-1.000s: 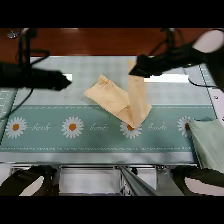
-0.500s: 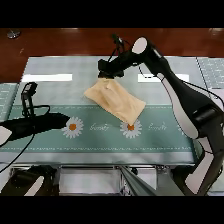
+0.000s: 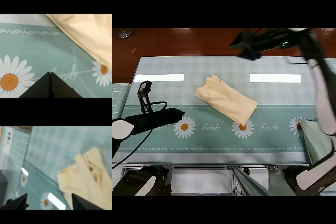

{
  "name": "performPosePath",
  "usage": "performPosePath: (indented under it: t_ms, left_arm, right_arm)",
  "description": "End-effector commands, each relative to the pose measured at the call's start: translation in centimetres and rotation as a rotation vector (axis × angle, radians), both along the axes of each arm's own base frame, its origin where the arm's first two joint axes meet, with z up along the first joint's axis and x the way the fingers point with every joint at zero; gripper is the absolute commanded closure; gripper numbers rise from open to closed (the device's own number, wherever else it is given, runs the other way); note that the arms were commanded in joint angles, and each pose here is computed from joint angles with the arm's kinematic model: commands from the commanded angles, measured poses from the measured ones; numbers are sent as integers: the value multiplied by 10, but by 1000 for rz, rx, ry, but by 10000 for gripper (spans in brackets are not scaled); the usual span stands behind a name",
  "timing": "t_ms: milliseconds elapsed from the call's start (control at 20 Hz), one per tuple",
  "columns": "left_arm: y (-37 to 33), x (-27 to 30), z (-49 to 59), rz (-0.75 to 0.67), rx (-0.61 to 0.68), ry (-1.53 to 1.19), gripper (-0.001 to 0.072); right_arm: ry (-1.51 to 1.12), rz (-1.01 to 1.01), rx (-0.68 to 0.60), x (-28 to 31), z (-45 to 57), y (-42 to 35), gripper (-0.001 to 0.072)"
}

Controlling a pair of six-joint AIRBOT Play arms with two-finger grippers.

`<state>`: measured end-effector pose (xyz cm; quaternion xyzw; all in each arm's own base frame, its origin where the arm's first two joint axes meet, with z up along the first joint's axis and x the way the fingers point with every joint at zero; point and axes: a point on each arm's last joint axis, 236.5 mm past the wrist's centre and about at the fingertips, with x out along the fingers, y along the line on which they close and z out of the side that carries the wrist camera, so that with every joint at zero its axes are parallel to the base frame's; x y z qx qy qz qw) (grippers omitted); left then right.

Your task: Fold the shirts.

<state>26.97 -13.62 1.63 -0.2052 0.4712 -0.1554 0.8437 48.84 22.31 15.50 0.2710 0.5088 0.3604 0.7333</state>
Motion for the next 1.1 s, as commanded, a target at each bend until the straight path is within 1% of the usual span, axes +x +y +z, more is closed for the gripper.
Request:
performPosePath:
  t_ms: [0, 50, 100, 150, 300, 350, 500, 650, 800, 1000, 1050]
  left_arm:
    - [-2, 3, -7, 9, -9, 24, 685]
    - [-1, 3, -9, 11, -8, 31, 685]
    - [-2, 4, -12, 11, -7, 40, 685]
    - [-2, 4, -15, 12, -5, 50, 685]
    - [-4, 3, -21, 15, -15, 75, 684]
    - [-4, 4, -22, 17, -17, 78, 685]
    - [-4, 6, -26, 24, -20, 89, 685]
    - [-5, 7, -32, 27, -21, 109, 685]
    - [-5, 7, -35, 26, -17, 116, 685]
    - [-4, 12, -33, 32, -16, 93, 685]
    - [-3, 12, -32, 34, -16, 90, 685]
  right_arm:
    - [95, -129, -477, -64, -26, -161, 84]
    - [123, -229, -540, -77, -40, -187, 84]
    - [140, -326, -528, -91, -58, -197, 84]
    - [154, -410, -476, -103, -78, -193, 84]
    - [209, -575, -217, -141, -145, -140, 85]
    - [264, -585, -180, -157, -170, -124, 85]
    - [403, -471, -234, -193, -224, -90, 85]
    - [497, -394, -226, -203, -250, -60, 85]
    - [515, -356, -200, -189, -257, -41, 86]
    - [505, -336, -174, -153, -257, -18, 105]
    - [503, -313, -169, -147, -257, -8, 259]
